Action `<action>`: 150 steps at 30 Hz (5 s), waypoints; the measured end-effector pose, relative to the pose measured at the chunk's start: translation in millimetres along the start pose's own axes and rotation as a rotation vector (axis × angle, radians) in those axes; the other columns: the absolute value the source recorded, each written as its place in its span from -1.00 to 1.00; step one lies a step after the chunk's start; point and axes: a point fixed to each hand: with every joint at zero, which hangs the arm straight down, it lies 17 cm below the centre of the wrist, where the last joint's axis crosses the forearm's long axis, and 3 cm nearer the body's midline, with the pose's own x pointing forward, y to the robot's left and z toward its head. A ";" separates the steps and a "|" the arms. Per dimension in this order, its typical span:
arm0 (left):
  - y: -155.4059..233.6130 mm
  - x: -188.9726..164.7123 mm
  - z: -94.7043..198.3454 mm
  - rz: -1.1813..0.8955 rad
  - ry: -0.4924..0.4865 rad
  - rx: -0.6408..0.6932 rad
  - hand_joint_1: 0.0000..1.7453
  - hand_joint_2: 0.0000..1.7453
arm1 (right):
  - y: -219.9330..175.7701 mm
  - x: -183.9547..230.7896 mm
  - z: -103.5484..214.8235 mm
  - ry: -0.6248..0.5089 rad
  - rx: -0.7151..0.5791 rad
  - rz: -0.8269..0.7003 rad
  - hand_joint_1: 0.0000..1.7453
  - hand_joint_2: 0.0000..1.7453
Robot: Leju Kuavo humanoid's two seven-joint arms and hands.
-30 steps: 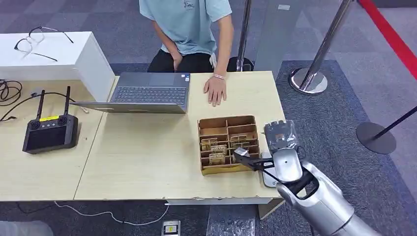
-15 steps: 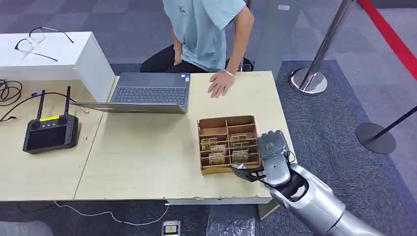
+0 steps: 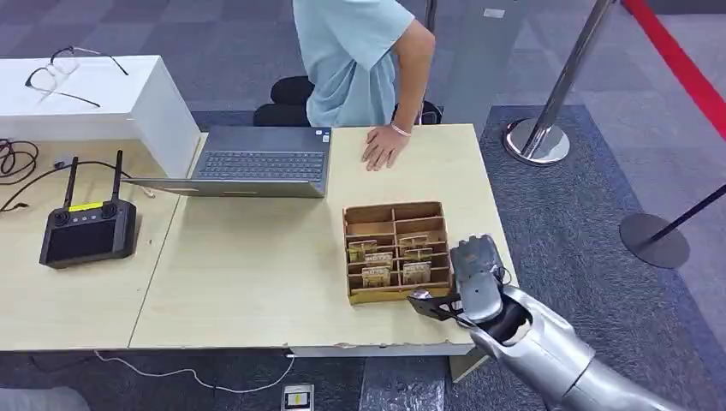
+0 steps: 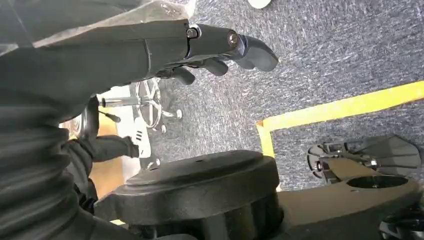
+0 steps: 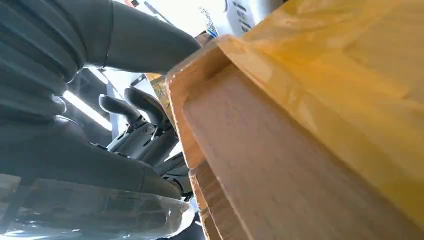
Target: Pass the card to the sensor for recognition and then transmit it.
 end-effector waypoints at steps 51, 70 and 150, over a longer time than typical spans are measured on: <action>3.8 3.4 -1.2 0.007 -0.031 0.021 -1.00 1.00 | -92.8 -29.2 -13.0 0.083 -0.303 -0.272 1.00 1.00; 36.0 4.9 -7.9 0.098 -0.070 0.116 -1.00 1.00 | -178.1 -40.7 1.1 0.051 -0.523 -0.977 1.00 1.00; 34.5 19.9 -6.3 -0.017 -0.173 0.112 -1.00 1.00 | -123.2 -130.3 -50.3 0.247 -0.540 -1.675 1.00 1.00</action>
